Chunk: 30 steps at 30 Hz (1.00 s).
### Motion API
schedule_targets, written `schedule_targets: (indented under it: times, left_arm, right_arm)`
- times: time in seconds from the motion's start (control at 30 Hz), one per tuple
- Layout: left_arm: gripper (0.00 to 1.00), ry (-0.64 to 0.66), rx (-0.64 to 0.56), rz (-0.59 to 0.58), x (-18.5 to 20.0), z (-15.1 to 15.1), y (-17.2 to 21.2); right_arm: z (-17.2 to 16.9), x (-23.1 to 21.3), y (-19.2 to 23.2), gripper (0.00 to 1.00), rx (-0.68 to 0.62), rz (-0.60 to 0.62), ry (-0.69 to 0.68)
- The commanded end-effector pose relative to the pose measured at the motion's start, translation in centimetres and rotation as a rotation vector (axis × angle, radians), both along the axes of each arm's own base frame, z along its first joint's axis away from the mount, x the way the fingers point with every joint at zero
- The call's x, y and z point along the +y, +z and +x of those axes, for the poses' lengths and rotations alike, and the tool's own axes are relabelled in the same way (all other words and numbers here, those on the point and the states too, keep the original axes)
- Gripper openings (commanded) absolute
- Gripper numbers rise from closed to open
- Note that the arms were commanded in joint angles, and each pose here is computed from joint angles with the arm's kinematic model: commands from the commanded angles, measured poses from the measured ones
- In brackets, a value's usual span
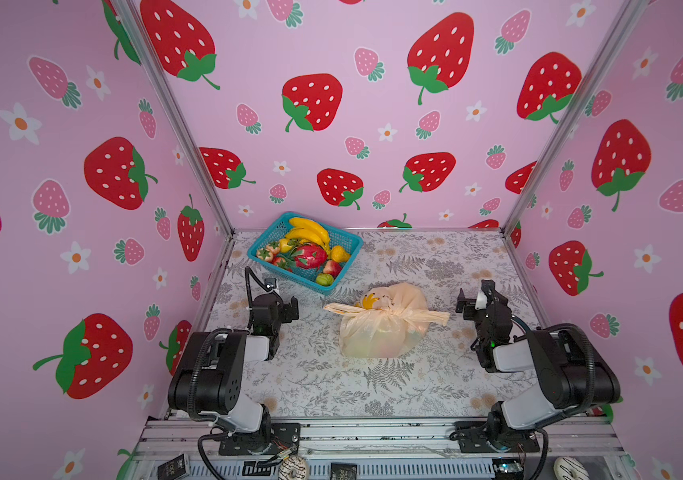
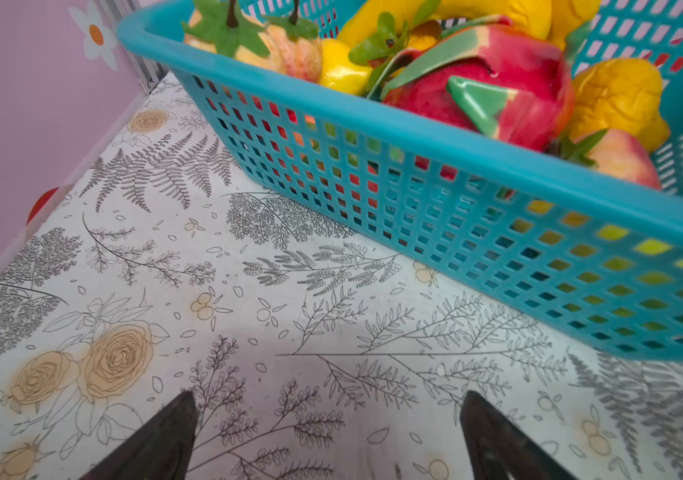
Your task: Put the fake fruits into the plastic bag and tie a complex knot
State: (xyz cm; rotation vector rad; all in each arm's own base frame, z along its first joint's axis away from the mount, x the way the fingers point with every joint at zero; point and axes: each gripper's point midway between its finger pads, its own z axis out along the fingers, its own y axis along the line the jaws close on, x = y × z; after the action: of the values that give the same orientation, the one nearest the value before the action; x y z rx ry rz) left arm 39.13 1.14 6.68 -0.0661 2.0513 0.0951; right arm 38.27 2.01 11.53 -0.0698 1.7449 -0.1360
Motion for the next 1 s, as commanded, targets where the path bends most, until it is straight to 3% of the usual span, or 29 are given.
schedule_targets:
  times: [0.0, 0.97]
  left_arm:
    - [0.99, -0.006, -0.056, -0.023, -0.04, 1.24, 1.84]
    - [0.99, -0.007, -0.06, -0.032, 0.05, 1.22, 1.89]
  right_arm:
    - [0.11, -0.1, 0.43, 1.0, -0.023, -0.011, 0.003]
    - [0.07, -0.05, 0.41, 1.0, -0.023, -0.011, 0.005]
